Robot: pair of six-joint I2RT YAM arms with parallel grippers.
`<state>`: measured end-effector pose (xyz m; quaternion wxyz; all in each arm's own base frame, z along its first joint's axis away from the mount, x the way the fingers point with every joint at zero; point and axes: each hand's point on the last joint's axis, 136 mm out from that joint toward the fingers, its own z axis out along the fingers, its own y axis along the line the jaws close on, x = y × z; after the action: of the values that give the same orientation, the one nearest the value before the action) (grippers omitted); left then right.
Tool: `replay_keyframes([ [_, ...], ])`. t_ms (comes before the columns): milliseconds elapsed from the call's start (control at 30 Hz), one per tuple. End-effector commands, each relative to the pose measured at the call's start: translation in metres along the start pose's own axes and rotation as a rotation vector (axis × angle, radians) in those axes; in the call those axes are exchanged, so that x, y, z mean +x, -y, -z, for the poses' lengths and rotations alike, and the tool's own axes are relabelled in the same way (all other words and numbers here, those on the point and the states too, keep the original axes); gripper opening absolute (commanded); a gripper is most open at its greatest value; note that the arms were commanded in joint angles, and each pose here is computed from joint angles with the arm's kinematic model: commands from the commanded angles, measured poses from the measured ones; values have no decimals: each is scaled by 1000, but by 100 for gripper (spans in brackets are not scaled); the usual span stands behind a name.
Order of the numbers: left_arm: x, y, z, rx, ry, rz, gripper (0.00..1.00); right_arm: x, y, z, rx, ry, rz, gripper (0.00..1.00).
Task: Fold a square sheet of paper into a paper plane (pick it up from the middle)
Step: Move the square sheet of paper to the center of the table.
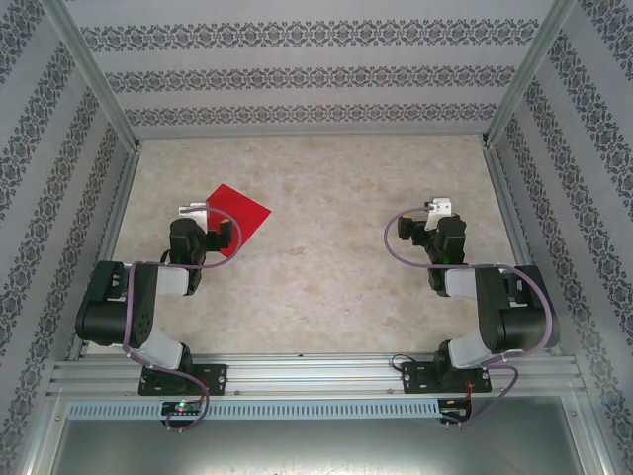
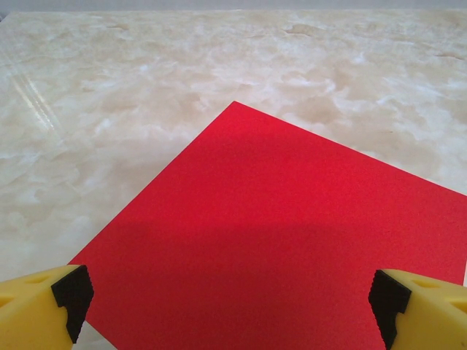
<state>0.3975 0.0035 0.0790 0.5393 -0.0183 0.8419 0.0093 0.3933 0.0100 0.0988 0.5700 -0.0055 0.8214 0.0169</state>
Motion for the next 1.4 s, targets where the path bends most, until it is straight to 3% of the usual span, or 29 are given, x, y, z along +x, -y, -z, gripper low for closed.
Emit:
replay_keyframes([
  [0, -4, -6, 0, -17, 29, -12, 100, -23, -7, 7, -13, 41, 34, 98],
  [200, -4, -7, 0, -17, 28, -11, 100, -43, -13, 34, 0, -121, -120, 98],
  [367, -3, -7, 0, -17, 26, -9, 100, -55, -28, 50, -42, -217, -498, 98],
  [433, -8, -3, 2, -1, 42, -24, 100, -56, -45, 53, -148, -262, -547, 98],
  [500, -19, -1, 7, -4, -40, -27, 100, -55, -66, 56, -267, -300, -581, 98],
  [567, -43, -9, 14, -58, -132, 62, 100, -53, -78, 57, -331, -338, -616, 98],
  [633, -62, 4, 18, 12, -173, 112, 100, -51, -86, 60, -367, -374, -611, 98],
  [700, -73, 6, 16, 6, -195, 260, 100, -51, -95, 61, -394, -400, -603, 98],
  [767, -78, 10, 12, -6, -295, 382, 100, -50, -105, 63, -422, -422, -587, 98],
  [833, -69, 12, 1, -38, -415, 504, 100, -45, -112, 64, -421, -445, -566, 98],
  [933, -72, 50, -26, 149, -534, 609, 100, -40, -125, 64, -441, -480, -551, 98],
  [1067, -52, 73, -55, 178, -694, 592, 100, -32, -139, 63, -449, -521, -535, 98],
  [1367, 11, 92, -63, 151, -852, 584, 100, -12, -159, 60, -452, -587, -520, 98],
])
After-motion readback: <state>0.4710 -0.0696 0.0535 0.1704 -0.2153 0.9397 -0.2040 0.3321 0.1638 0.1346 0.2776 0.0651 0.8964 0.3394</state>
